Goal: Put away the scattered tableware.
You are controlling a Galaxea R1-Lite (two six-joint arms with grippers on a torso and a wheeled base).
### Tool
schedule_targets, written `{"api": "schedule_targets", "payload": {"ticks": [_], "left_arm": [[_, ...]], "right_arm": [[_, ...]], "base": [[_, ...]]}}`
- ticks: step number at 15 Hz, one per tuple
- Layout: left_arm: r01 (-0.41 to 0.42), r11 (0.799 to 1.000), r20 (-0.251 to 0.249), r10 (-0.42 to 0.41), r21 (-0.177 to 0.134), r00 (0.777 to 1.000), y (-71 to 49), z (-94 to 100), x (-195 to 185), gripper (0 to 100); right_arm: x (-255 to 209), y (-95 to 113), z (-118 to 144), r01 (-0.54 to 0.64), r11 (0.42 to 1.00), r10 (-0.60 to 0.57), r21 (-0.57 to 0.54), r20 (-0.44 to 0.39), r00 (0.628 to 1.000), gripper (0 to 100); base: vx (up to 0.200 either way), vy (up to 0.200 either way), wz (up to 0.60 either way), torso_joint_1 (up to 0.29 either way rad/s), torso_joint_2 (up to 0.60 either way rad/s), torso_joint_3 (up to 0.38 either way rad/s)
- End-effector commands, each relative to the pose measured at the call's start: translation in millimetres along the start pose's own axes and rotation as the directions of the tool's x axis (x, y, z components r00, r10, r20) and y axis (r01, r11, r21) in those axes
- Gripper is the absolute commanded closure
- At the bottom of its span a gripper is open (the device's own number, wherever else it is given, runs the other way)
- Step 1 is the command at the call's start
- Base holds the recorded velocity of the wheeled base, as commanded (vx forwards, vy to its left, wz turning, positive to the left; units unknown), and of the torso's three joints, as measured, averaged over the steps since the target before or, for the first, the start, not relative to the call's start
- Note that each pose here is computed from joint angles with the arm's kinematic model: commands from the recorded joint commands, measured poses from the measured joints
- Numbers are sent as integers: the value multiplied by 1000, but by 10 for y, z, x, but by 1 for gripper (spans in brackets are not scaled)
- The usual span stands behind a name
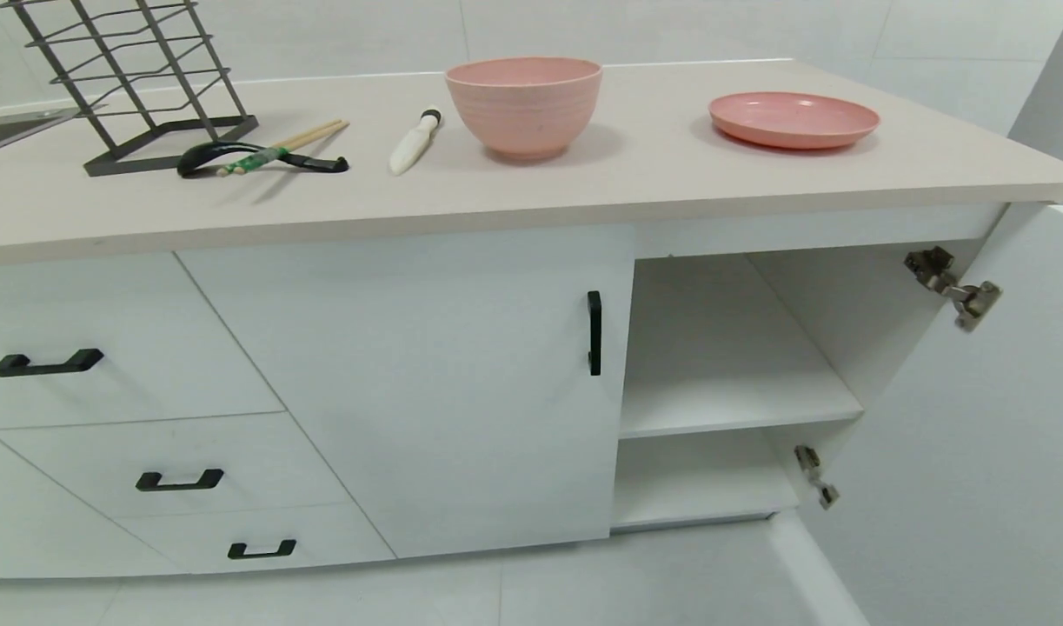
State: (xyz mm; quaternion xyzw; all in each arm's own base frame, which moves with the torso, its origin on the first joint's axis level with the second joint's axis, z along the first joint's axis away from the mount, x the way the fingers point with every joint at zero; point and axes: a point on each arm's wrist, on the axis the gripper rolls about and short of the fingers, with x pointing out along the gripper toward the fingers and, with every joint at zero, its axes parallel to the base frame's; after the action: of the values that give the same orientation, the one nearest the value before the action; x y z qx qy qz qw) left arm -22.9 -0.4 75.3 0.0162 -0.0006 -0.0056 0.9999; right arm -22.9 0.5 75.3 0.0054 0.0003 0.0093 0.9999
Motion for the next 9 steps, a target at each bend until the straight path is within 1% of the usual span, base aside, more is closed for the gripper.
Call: {"api": "schedule_targets", "payload": {"ticks": [1,8,9], "left_arm": [[-2,1000,-3,2,-2,1000,0,0,1,0],[-2,1000,-3,2,-2,1000,0,0,1,0],[-2,1000,-3,2,-2,1000,0,0,1,0]], "right_arm": [[1,0,0,0,1000,0,-2,-1,1000,0],[1,0,0,0,1000,0,-2,-1,1000,0],[1,0,0,0,1000,0,-2,-1,1000,0]], "base": [[200,0,0,2,-2,7],[0,0,0,0,0,0],[0,0,0,71,-105,-32]]}}
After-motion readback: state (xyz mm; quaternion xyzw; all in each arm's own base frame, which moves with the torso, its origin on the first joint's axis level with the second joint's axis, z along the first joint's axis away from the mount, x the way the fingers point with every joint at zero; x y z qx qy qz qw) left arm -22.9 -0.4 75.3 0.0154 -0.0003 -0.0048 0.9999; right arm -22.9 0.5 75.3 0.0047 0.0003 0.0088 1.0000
